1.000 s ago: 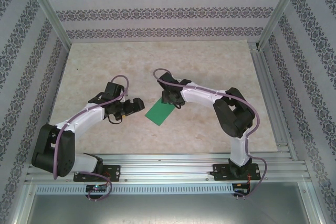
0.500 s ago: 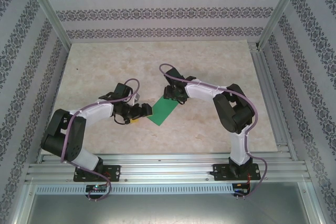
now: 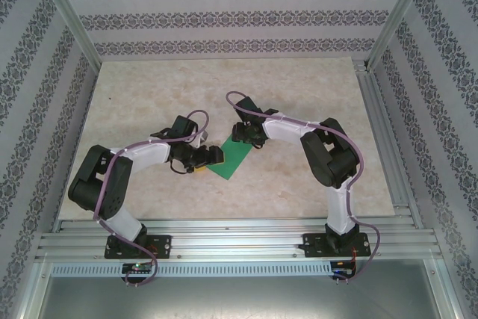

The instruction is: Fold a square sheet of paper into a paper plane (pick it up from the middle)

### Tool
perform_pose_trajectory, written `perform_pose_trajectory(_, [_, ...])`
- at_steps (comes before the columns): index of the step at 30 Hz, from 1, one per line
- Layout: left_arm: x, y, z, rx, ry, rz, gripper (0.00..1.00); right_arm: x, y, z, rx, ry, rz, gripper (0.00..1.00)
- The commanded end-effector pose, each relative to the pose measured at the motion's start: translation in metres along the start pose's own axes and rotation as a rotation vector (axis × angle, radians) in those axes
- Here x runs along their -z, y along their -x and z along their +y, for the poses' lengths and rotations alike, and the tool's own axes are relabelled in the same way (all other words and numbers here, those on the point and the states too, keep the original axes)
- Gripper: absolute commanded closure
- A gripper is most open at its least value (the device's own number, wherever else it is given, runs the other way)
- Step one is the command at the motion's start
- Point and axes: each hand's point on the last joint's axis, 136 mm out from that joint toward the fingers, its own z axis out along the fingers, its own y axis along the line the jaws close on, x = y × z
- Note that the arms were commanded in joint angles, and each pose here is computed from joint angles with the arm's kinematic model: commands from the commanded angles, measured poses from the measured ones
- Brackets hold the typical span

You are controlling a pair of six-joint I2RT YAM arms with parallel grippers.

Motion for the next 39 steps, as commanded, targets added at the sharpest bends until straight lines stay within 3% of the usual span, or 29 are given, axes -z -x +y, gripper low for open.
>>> perform_pose_trajectory(1, [-0.002, 0.013, -0.017, -0.038, -0.046, -0.028, 0.16, -0.012, -0.010, -0.007, 0.005, 0.002, 0.036, 0.40])
perform_pose_trajectory(9, [-0.008, 0.011, -0.024, -0.042, -0.070, -0.009, 0.17, -0.013, -0.013, -0.008, 0.006, 0.005, 0.039, 0.41])
perform_pose_trajectory(16, [-0.012, 0.009, -0.032, -0.056, -0.103, 0.002, 0.39, -0.012, -0.006, 0.013, 0.048, 0.132, 0.027, 0.46])
perform_pose_trajectory(22, [-0.015, 0.007, -0.030, -0.050, -0.092, 0.006, 0.42, -0.010, 0.005, 0.044, 0.097, 0.303, 0.016, 0.49])
perform_pose_trajectory(30, [-0.019, 0.003, -0.016, -0.031, -0.037, 0.006, 0.56, 0.035, 0.025, 0.041, 0.075, 0.273, -0.075, 0.50])
perform_pose_trajectory(39, [-0.022, 0.001, -0.013, -0.026, -0.039, 0.007, 0.58, 0.033, -0.012, 0.016, -0.024, 0.130, -0.005, 0.57])
